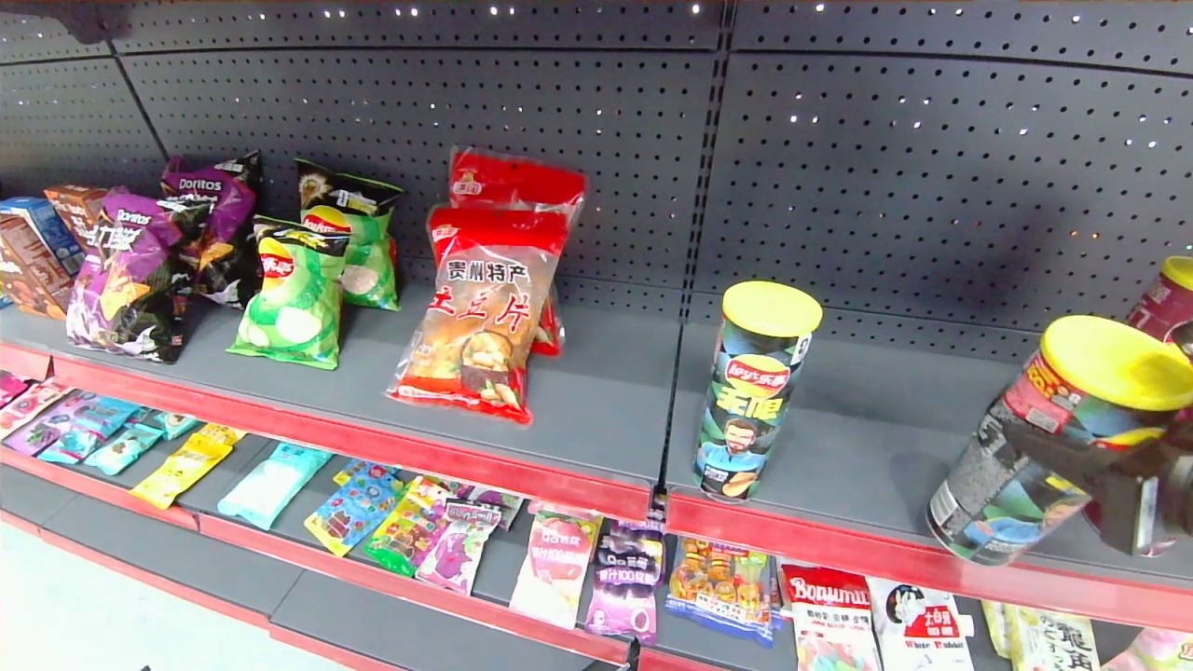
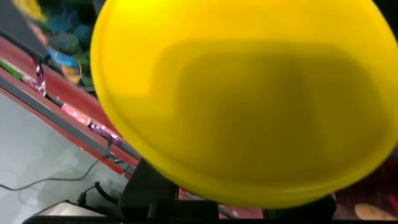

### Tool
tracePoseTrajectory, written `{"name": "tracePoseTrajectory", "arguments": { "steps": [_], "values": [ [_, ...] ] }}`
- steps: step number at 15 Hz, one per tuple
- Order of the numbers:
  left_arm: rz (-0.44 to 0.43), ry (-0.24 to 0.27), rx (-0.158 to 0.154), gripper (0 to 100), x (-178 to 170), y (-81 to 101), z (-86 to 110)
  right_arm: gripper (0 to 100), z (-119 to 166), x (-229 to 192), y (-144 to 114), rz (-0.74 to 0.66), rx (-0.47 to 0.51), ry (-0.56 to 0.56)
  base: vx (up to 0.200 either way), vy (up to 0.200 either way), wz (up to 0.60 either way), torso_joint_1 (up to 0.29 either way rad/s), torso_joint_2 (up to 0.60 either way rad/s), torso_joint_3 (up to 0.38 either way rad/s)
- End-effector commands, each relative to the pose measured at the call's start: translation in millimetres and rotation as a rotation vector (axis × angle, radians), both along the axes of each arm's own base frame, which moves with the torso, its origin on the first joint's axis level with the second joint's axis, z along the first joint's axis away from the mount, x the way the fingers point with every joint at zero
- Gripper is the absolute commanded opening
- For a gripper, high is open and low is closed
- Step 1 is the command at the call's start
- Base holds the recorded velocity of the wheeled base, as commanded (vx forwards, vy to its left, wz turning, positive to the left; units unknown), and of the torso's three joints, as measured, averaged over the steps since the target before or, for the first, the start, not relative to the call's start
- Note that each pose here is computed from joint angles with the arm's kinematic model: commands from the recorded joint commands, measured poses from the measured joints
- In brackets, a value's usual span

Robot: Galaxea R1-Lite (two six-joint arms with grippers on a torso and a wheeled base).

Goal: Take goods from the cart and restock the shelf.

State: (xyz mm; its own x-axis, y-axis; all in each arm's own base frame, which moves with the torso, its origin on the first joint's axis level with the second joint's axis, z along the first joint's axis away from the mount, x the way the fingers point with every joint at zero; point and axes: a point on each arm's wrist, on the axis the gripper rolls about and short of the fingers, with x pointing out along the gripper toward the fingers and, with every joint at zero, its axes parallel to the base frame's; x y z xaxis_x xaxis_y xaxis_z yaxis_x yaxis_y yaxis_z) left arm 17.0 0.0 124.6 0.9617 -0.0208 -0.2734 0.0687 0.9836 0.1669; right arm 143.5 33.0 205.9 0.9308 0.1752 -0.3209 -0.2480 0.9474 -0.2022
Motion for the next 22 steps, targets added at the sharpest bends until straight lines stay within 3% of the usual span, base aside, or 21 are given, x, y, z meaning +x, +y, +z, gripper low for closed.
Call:
{"name": "tracePoseTrajectory", "arguments": {
  "steps": [1,3,5,7,9,10,11,13,15,20,22],
  "values": [
    [0.016,-0.020,-0.014,100,-3.5,0.6,-0.7,0,-2.1,43.1,10.1,0.001,0.016,0.003,0.000,0.000,0.00,0.000,0.00,0.000],
    [0.038,0.010,-0.022,100,-0.1,0.6,2.0,0,-3.3,63.2,12.1,0.025,0.033,-0.043,0.000,0.000,0.00,0.000,0.00,0.000],
    [0.112,-0.004,-0.019,100,-2.1,2.1,3.0,0,-4.7,80.4,14.7,0.029,0.036,-0.054,0.000,0.000,0.00,0.000,0.00,0.000],
    [0.103,-0.013,-0.030,100,-16.6,2.5,-15.9,0,2.7,97.9,19.9,0.059,0.058,-0.066,0.000,0.000,0.00,0.000,0.00,0.000],
    [-0.038,-0.116,-0.070,100,-32.7,0.8,-36.9,0,4.6,106.6,22.5,0.090,0.067,-0.063,0.000,0.000,0.00,0.000,0.00,0.000],
    [-0.036,-0.143,-0.084,100,-35.3,0.7,-37.6,0,5.7,111.5,23.1,0.088,0.067,-0.066,0.000,0.000,0.00,0.000,0.00,0.000],
    [0.007,-0.151,-0.116,100,-36.0,1.2,-38.2,0,6.1,113.8,23.6,0.087,0.068,-0.066,0.000,0.000,0.00,0.000,0.00,0.000],
    [0.075,-0.184,-0.142,100,-38.4,2.4,-39.5,0,7.4,121.3,25.5,0.085,0.068,-0.068,0.000,0.000,0.00,0.000,0.00,0.000],
    [0.082,-0.215,-0.145,100,-40.8,1.7,-40.7,0,9.7,129.1,27.1,0.081,0.068,-0.076,0.000,0.000,0.00,0.000,0.00,0.000],
    [0.144,-0.235,-0.134,100,-42.2,3.0,-41.1,0,9.1,129.3,25.6,0.067,0.067,-0.076,0.000,0.000,0.00,0.000,0.00,0.000],
    [0.164,-0.257,-0.111,100,-43.8,3.0,-41.7,0,9.5,127.1,25.1,0.066,0.067,-0.078,0.000,0.000,0.00,0.000,0.00,0.000]
  ]
}}
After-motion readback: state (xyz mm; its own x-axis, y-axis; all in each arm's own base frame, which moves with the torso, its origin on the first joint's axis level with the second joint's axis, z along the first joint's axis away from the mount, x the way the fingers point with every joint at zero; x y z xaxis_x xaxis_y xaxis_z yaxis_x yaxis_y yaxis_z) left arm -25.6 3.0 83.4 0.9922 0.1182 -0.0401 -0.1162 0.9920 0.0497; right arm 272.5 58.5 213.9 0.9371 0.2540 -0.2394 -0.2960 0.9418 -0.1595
